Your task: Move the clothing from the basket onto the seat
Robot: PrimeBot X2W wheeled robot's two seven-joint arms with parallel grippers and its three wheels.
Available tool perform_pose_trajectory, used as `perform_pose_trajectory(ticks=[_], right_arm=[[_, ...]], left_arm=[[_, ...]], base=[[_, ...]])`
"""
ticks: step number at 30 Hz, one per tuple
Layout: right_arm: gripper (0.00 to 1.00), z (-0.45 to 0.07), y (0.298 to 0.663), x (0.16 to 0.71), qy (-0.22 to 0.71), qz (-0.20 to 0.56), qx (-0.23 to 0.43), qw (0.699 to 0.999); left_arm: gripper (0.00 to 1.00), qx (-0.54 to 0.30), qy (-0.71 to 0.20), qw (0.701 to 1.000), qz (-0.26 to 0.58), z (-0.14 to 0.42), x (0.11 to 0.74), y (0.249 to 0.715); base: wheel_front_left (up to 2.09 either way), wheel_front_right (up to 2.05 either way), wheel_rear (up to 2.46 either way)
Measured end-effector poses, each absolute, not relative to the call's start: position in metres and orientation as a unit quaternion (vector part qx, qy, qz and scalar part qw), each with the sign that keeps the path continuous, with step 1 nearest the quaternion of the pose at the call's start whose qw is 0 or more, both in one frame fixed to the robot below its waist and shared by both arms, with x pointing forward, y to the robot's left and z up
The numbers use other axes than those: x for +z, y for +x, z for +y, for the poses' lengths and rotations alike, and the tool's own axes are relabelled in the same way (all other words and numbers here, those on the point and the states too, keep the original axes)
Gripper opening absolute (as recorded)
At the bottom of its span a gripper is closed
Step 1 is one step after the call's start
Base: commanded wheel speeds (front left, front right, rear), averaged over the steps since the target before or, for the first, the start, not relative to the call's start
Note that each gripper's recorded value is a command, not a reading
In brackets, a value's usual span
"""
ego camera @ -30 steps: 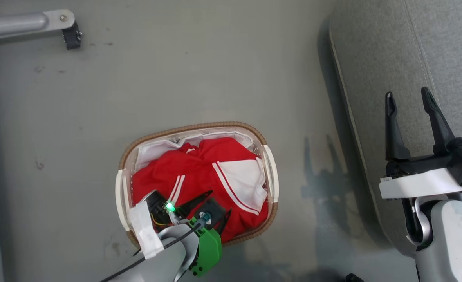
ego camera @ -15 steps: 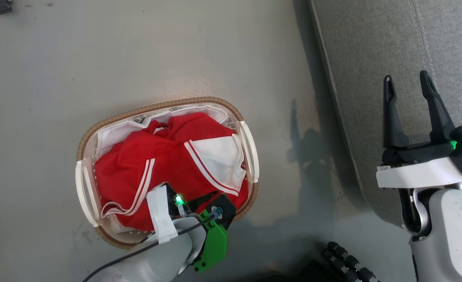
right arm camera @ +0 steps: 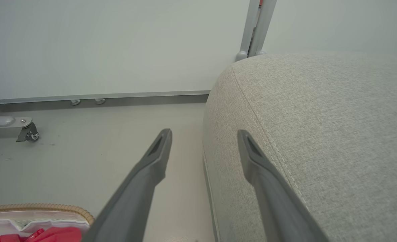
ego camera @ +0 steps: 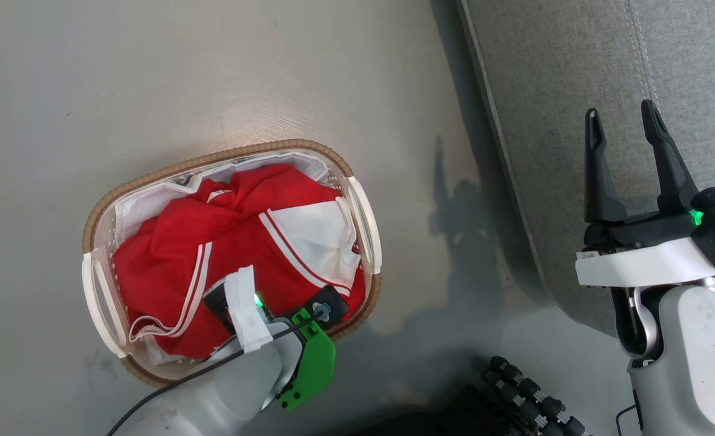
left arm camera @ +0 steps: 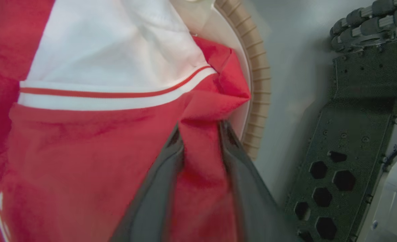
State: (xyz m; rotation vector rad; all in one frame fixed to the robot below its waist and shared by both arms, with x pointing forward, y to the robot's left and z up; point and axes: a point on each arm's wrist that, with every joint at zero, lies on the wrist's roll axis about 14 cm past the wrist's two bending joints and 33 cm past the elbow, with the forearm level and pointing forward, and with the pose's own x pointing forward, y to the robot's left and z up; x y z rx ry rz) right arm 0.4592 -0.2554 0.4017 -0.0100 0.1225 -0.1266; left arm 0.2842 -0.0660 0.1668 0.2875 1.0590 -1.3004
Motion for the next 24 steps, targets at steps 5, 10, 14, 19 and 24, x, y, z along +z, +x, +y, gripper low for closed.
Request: perform_pose_trajectory(ticks=[5, 10, 14, 19, 24], right_arm=[[1.00, -0.256, 0.459, 0.404, -0.001, 0.059, -0.065, 0.996], [1.00, -0.257, 0.458, 0.410, 0.001, 0.052, -0.068, 0.996], [1.00, -0.257, 0.457, 0.418, 0.001, 0.043, -0.067, 0.997], [1.00, -0.254, 0.453, 0.428, -0.001, 0.035, -0.065, 0.997], [1.00, -0.251, 0.446, 0.441, -0.001, 0.024, -0.062, 0.998]], left_arm=[[0.00, -0.565, 0.124, 0.672, 0.462, -0.063, 0.168, 0.295], [0.00, -0.552, 0.102, 0.698, 0.444, -0.065, 0.179, 0.307], [0.00, -0.536, 0.079, 0.728, 0.419, -0.066, 0.194, 0.322], [0.00, -0.520, 0.067, 0.761, 0.382, -0.063, 0.215, 0.342], [0.00, -0.501, 0.063, 0.794, 0.338, -0.055, 0.245, 0.367]], base=[[0.00, 0.00, 0.00], [0.00, 0.00, 0.00], [0.00, 0.00, 0.00], [0.00, 0.00, 0.00], [0.00, 0.00, 0.00]])
